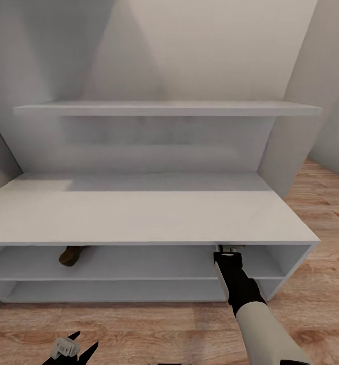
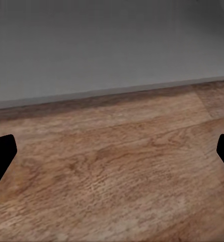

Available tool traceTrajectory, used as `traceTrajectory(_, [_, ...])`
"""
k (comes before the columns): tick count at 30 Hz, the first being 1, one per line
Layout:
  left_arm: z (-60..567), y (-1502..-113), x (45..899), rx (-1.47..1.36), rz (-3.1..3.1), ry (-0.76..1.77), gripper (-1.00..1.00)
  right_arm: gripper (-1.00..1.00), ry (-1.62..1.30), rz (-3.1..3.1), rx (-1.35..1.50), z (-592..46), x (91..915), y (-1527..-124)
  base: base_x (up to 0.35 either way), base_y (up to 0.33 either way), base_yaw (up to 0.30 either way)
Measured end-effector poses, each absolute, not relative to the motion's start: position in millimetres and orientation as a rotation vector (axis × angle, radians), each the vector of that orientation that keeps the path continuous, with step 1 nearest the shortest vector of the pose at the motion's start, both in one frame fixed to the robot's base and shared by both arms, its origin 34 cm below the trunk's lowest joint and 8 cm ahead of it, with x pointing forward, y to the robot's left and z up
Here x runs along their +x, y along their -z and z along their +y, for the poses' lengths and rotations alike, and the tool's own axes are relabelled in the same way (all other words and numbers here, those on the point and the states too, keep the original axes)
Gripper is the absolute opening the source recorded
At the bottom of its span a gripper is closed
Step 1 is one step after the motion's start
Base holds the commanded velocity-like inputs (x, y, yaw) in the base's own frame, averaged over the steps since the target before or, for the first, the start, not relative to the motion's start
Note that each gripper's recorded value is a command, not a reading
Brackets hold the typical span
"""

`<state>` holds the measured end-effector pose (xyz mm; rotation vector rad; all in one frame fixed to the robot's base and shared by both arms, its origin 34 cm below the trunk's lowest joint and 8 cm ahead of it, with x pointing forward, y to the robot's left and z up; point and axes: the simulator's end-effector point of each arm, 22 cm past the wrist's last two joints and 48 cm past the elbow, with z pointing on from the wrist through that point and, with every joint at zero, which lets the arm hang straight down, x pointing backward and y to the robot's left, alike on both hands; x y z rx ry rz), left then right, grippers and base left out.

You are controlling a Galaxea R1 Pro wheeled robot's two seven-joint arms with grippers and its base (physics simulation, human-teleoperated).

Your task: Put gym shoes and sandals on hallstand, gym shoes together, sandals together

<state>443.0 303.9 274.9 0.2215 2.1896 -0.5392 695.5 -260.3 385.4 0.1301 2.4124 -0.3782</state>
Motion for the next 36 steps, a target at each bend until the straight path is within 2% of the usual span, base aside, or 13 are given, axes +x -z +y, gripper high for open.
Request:
traceTrajectory(11, [305, -275, 443, 0.222, 2.19, 0.538, 1.0, -1.0, 0.376, 2.412, 0.131, -260, 696, -385, 0.005, 0.0, 0.0])
traceTrajectory(12, [305, -275, 443, 0.222, 2.19, 0.538, 1.0, 1.0, 0.376, 2.412, 0.13, -260, 696, -385, 0.0, 0.0, 0.0])
traceTrajectory(29, [306, -275, 443, 0.223, 2.189, 0.536, 1.0, 1.0, 0.368, 2.442, 0.125, -256, 688, -373, -0.007, 0.0, 0.0])
traceTrajectory(36, [306, -275, 443, 0.223, 2.191, 0.536, 1.0, 1.0, 0.368, 2.443, 0.125, -256, 688, -373, -0.247, 0.0, 0.0])
